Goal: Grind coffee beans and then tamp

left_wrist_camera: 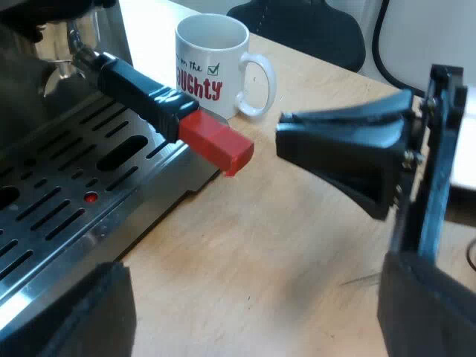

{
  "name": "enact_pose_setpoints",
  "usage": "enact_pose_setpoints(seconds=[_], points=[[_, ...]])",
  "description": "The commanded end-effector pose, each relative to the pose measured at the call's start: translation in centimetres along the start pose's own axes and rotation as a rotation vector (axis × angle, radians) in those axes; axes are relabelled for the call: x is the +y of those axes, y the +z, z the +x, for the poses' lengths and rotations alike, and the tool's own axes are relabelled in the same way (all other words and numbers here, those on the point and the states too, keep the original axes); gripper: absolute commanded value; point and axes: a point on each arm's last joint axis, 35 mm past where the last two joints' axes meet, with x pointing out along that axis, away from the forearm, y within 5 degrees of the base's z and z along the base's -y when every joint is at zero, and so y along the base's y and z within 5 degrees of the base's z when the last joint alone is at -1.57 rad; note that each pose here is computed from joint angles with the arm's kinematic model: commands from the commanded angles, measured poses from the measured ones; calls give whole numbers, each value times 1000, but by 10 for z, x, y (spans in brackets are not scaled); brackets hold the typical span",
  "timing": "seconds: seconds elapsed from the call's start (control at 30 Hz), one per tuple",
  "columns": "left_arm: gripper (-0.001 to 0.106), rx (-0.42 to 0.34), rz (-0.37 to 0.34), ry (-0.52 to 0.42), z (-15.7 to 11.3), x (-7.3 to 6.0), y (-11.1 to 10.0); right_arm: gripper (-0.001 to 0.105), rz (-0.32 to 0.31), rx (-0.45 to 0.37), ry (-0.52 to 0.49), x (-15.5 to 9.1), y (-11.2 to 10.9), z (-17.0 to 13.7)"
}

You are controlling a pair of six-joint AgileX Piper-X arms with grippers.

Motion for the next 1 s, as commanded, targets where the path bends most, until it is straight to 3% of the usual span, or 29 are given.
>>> enact_pose_setpoints(seconds=[0.03,0.37,0.47,0.5,0.6,0.63,0.77,0.83,1.0], points=[[68,-7,6,-14,0,-1,1,0,-31,-4,12,2,0,-6],[68,-7,6,-14,0,-1,1,1,-10,-50,61,-6,16,-26],[68,-13,10,-14,-1,-2,2,17,-2,-54,83,-15,23,-30],[68,-19,14,-15,-2,-2,2,30,5,-57,83,-20,27,-31],[68,-38,26,-17,-8,-6,2,51,3,-56,83,-29,35,-35],[68,-43,29,-17,-9,-6,2,54,-1,-54,83,-32,37,-36],[68,-76,49,-14,-17,-11,3,54,-9,-52,85,-36,42,-37],[68,-88,63,-15,-25,-16,0,54,-38,-40,141,-42,57,-41],[68,-77,70,-13,-27,-17,-6,54,-12,-2,179,-45,79,-42]])
